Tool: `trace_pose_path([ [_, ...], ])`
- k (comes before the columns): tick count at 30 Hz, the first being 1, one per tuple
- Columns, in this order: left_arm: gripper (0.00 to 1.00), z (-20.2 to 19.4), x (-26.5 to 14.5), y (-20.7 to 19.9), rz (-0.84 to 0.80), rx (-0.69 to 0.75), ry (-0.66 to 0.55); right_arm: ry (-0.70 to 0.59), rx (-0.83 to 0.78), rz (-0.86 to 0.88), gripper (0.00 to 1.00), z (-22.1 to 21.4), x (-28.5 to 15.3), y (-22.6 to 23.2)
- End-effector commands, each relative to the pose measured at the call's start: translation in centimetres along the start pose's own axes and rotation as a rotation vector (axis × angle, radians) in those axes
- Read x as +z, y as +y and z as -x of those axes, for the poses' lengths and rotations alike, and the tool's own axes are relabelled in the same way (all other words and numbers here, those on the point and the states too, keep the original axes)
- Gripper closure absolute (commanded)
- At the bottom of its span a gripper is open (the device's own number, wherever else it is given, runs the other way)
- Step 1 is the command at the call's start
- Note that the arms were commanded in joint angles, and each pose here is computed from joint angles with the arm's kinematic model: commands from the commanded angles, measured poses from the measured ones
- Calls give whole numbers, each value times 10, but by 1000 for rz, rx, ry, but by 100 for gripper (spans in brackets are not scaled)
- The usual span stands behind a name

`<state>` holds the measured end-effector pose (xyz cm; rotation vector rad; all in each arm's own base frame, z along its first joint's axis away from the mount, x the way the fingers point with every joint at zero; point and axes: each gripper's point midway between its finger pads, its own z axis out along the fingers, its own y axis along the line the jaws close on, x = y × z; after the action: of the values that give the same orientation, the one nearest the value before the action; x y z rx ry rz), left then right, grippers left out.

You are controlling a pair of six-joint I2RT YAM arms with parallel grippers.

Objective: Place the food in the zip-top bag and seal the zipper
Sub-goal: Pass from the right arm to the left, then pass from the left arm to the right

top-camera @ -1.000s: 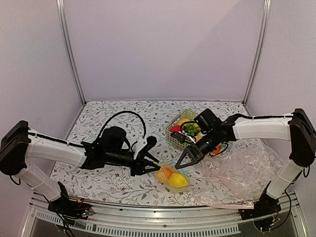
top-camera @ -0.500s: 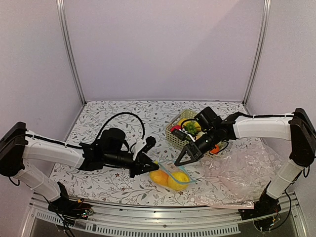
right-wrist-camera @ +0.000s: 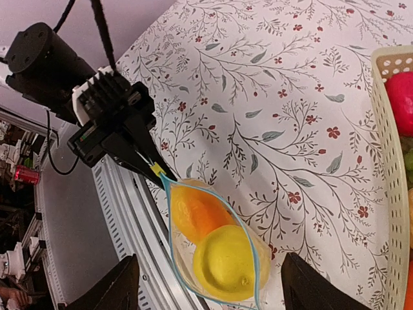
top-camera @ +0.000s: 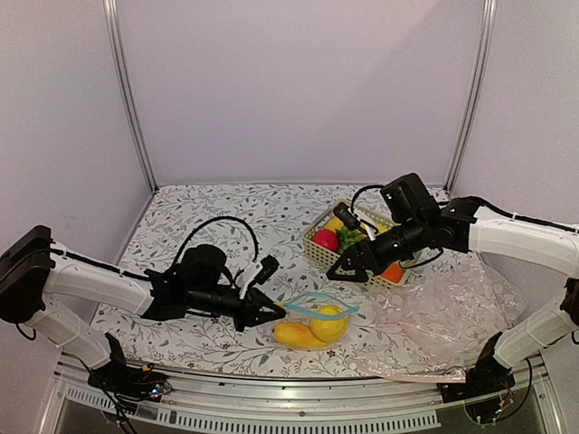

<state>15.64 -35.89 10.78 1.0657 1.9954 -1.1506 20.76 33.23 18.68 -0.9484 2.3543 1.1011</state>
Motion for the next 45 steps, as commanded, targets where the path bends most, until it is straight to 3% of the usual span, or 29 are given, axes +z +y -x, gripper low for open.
trace_pose_path([
  [1, 100, 5, -3, -6, -9, -25, -31, 44, -107, -111, 26, -14, 0, 13],
  [7, 100, 7, -5, -8, -12, -26, -33, 129, -173, -106, 42, -38, 22, 32],
  [27, 100, 7, -4, -13, -41, -6, -19, 157, -273, -115, 51, -38, 53, 28],
  [34, 100, 11, -3, -15, -48, -1, -25, 221, -255, -30, 76, -47, 68, 35],
  [39, 100, 12, -1, -15, -54, -1, -21, 236, -242, 7, 80, -50, 76, 38],
  [41, 100, 12, -1, -16, -57, -2, -19, 230, -241, 18, 88, -48, 77, 41],
  [43, 97, 12, 0, -15, -52, -1, -20, 227, -240, 26, 99, -48, 77, 42],
  [45, 86, 13, -2, -12, -36, -10, -28, 218, -241, 21, 100, -46, 76, 42],
])
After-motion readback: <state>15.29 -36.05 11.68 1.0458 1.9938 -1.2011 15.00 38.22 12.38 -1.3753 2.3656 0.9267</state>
